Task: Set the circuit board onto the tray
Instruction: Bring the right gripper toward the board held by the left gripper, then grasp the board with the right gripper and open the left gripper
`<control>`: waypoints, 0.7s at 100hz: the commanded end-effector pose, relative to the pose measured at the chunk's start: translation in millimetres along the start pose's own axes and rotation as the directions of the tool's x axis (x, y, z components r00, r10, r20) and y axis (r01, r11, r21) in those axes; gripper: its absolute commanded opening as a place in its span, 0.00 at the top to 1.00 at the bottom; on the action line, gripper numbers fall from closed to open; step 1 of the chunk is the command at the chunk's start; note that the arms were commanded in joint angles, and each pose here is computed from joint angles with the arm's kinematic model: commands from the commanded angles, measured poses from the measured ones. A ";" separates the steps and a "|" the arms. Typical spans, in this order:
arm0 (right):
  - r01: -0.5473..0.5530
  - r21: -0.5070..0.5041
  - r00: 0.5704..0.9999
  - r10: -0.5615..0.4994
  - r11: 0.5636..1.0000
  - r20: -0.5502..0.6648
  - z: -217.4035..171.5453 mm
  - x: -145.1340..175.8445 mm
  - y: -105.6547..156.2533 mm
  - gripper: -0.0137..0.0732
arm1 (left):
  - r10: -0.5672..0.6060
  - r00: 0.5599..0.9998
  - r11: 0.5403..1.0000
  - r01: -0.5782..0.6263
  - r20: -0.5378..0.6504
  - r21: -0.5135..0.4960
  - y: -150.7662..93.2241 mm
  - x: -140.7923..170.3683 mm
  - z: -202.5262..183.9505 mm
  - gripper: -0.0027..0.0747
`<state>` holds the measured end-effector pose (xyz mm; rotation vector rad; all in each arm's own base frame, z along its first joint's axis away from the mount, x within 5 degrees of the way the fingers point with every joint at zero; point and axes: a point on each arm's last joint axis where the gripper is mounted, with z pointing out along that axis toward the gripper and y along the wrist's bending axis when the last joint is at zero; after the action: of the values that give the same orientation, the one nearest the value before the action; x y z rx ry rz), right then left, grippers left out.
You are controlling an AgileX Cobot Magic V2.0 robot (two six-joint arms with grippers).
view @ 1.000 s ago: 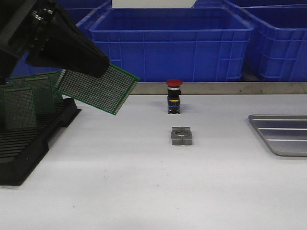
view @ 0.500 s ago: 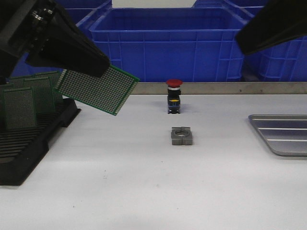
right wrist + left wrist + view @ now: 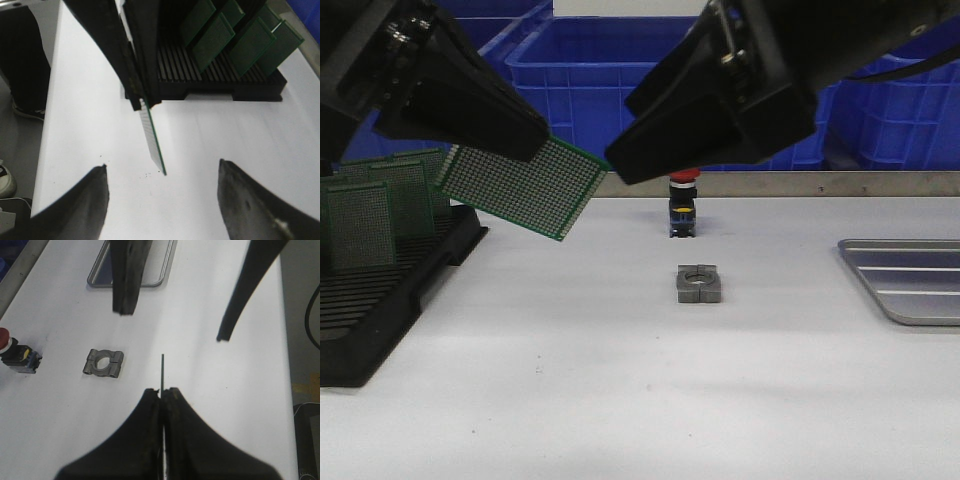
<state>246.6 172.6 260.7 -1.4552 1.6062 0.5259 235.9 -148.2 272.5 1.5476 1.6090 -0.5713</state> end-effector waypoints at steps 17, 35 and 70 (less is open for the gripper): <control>0.011 -0.085 0.997 -0.003 0.996 0.083 26.6 -20.9 -9.1 0.29 | -0.002 0.997 1.000 0.004 0.081 -0.026 0.3 -19.1 -9.4 0.99; -0.009 -0.114 0.997 0.018 0.993 0.079 36.4 -16.9 -8.9 0.51 | -0.002 0.997 1.000 0.004 0.081 -0.026 0.3 -19.1 -9.4 0.99; -0.024 -0.112 0.996 0.034 0.993 0.087 36.2 -17.6 -9.4 0.92 | -0.002 0.997 0.999 0.005 0.077 -0.037 1.4 -18.8 -9.4 0.60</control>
<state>266.4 207.2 234.1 -1.5482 1.6047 0.6538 236.3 -148.2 272.7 1.5425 1.6105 -0.5680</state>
